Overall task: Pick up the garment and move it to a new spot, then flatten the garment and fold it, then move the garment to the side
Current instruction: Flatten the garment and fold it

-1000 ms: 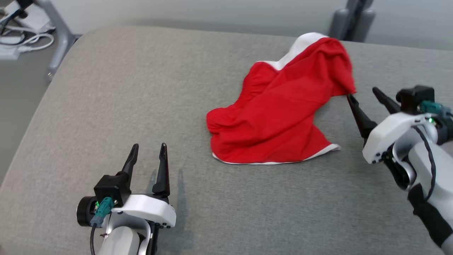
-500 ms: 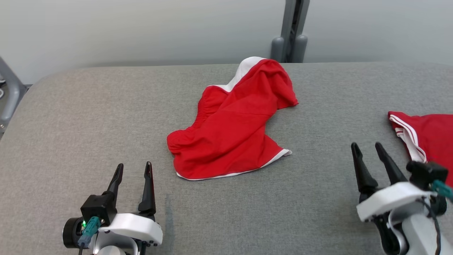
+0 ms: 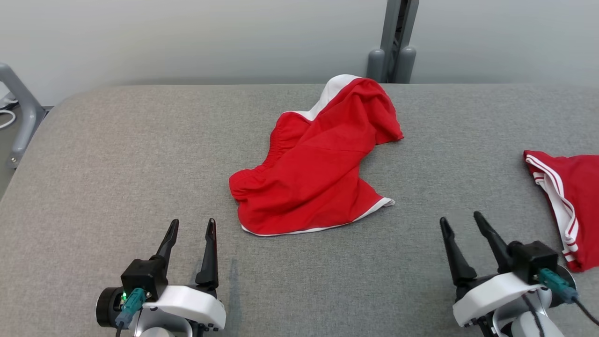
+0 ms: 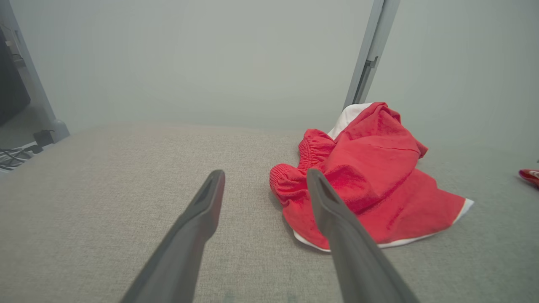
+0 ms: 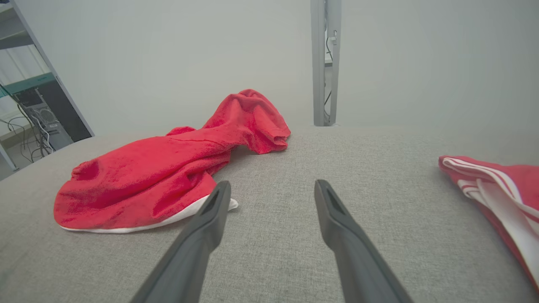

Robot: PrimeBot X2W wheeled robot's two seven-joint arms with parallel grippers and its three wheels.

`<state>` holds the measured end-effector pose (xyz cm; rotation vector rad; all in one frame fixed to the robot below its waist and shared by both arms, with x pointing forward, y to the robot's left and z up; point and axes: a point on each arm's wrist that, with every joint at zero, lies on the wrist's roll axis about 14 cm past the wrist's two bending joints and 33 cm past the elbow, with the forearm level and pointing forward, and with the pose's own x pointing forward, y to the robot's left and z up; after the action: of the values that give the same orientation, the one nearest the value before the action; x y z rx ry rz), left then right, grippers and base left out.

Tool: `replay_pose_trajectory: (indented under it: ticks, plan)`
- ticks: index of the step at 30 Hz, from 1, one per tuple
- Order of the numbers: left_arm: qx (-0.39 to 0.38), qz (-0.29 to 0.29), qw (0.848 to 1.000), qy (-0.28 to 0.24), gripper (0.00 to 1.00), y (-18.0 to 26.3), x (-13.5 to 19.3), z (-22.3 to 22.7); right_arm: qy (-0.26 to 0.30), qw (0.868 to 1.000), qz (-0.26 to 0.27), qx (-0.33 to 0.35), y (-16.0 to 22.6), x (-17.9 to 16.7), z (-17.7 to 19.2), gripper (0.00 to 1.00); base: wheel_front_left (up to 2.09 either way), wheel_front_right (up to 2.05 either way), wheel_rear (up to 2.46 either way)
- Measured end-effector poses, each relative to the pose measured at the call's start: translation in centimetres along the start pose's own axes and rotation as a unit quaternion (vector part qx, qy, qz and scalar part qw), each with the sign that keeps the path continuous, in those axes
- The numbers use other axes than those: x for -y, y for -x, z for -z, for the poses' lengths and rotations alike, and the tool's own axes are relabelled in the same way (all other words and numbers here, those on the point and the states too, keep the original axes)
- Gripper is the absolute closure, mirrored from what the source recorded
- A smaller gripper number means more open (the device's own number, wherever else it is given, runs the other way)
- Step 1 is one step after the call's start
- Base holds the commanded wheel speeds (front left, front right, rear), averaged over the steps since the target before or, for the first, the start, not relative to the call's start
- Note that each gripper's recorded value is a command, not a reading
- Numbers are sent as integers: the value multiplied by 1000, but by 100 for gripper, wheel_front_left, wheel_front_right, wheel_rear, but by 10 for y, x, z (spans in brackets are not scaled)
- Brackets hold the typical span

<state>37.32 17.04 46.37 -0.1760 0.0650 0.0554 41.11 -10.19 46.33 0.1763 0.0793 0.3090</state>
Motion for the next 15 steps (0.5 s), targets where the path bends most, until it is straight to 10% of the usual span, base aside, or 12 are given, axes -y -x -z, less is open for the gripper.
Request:
replay_pose_trajectory:
  ticks: [15]
  plan:
    - [-18, -14, 1000, 0, 0, -1, -10, 10, 139, 979, -106, -102, -48, -26, 46, 0, 0, 0, 0]
